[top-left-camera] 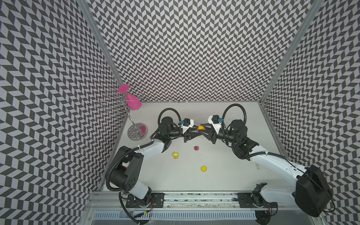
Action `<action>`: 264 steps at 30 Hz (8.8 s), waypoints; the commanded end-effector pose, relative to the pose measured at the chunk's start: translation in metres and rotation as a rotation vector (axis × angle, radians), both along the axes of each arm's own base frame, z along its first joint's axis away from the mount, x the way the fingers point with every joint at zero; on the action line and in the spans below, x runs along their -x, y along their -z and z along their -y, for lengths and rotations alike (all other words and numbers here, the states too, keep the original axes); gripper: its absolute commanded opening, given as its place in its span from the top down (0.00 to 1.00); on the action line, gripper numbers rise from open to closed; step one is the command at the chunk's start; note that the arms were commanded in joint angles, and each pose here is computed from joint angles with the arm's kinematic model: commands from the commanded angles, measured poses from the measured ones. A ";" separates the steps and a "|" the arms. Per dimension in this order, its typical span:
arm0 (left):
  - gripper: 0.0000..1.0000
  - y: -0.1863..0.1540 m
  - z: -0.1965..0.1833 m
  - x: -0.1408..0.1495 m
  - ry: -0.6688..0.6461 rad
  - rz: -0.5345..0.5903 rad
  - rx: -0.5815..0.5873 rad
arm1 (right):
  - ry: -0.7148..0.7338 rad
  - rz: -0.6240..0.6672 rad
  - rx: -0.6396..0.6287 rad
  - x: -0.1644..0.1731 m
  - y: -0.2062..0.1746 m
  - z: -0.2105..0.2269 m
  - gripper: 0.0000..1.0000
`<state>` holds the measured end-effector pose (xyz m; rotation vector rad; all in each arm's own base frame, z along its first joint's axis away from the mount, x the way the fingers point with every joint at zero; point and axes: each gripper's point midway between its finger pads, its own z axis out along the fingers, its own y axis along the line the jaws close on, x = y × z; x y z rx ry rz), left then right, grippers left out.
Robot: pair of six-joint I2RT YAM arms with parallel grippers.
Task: Close the paint jar lid
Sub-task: Screw the lid onto the paint jar.
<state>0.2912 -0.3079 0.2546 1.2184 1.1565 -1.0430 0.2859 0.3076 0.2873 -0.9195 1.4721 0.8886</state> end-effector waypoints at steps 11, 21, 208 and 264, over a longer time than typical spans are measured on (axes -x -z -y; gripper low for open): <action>0.74 -0.056 -0.060 -0.054 -0.646 0.150 0.146 | 0.266 -0.201 -0.076 -0.019 0.016 -0.032 0.84; 0.75 -0.065 -0.103 -0.062 -0.910 0.218 0.185 | 0.413 -0.439 -0.088 -0.024 0.053 -0.071 0.86; 0.73 -0.019 -0.009 0.018 0.098 0.091 0.030 | -0.217 0.159 -0.017 0.014 -0.027 -0.007 0.50; 0.74 -0.042 -0.087 -0.072 -0.915 0.261 0.026 | 0.291 -0.332 -0.177 -0.018 -0.013 -0.047 0.40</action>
